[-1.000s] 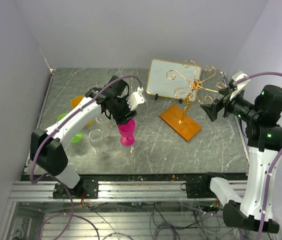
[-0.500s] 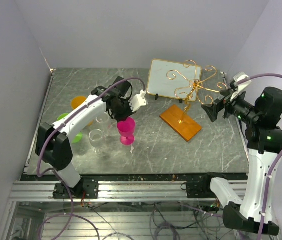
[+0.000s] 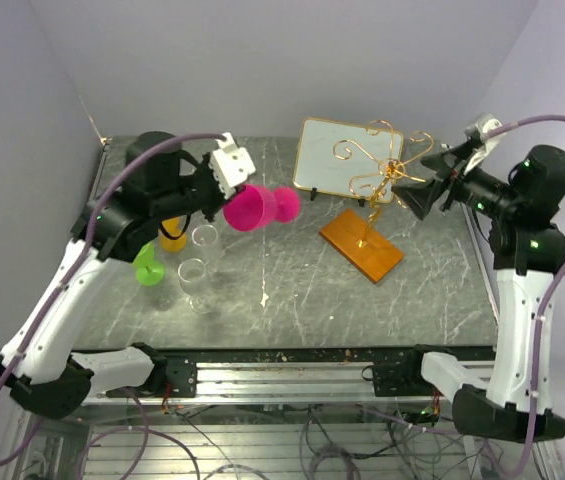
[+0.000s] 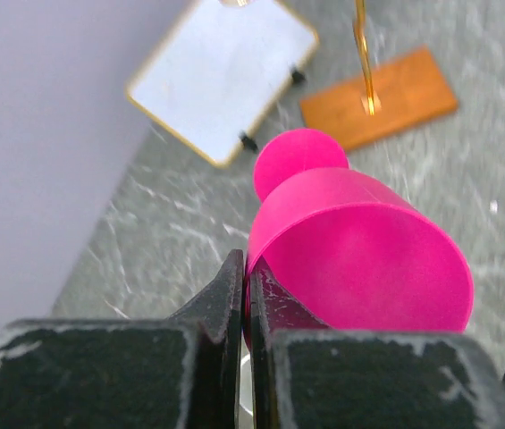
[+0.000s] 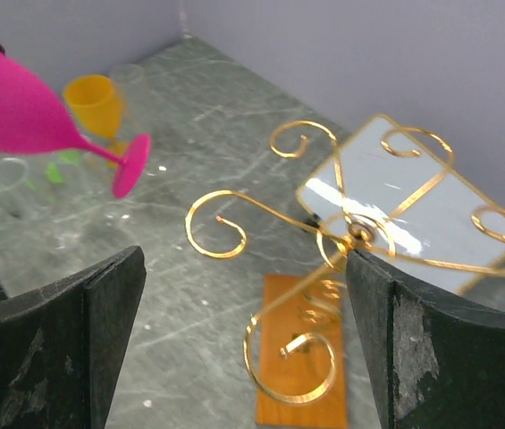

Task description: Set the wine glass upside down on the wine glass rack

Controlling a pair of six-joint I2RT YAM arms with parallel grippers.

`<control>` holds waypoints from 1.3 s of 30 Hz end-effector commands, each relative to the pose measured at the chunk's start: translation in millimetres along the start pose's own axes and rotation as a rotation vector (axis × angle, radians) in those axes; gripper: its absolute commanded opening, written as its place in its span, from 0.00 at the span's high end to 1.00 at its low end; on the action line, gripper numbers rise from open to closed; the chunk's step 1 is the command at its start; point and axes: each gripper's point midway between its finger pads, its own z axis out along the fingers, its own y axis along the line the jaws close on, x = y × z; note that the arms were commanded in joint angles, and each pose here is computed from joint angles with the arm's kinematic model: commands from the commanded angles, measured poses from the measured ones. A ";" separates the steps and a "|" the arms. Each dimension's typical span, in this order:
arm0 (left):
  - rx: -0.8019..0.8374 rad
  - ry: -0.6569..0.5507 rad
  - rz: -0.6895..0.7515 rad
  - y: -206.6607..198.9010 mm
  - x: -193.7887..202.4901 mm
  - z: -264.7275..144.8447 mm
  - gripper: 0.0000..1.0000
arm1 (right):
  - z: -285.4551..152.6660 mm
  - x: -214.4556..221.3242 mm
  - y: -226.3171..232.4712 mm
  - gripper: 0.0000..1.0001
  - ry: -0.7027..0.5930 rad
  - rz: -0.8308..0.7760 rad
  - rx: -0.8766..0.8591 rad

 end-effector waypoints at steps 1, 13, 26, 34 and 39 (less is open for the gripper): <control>-0.108 -0.270 -0.071 24.2 -77.6 -25.1 0.93 | 24.8 -25.1 21.1 0.06 -0.074 0.037 -0.163; -0.269 -0.458 -0.243 63.8 -133.5 -71.5 0.93 | 110.4 -36.9 61.5 0.13 -0.042 0.149 -0.368; -0.237 -0.510 -0.328 72.4 -131.7 -86.1 0.93 | 158.7 -45.0 106.4 0.34 -0.044 0.237 -0.413; -0.208 -0.512 -0.332 69.7 -129.5 -80.8 0.93 | 183.1 -59.5 95.9 0.52 -0.060 0.230 -0.303; -0.206 -0.511 -0.332 70.4 -128.8 -78.4 0.93 | 185.1 -58.6 87.7 0.62 -0.059 0.233 -0.251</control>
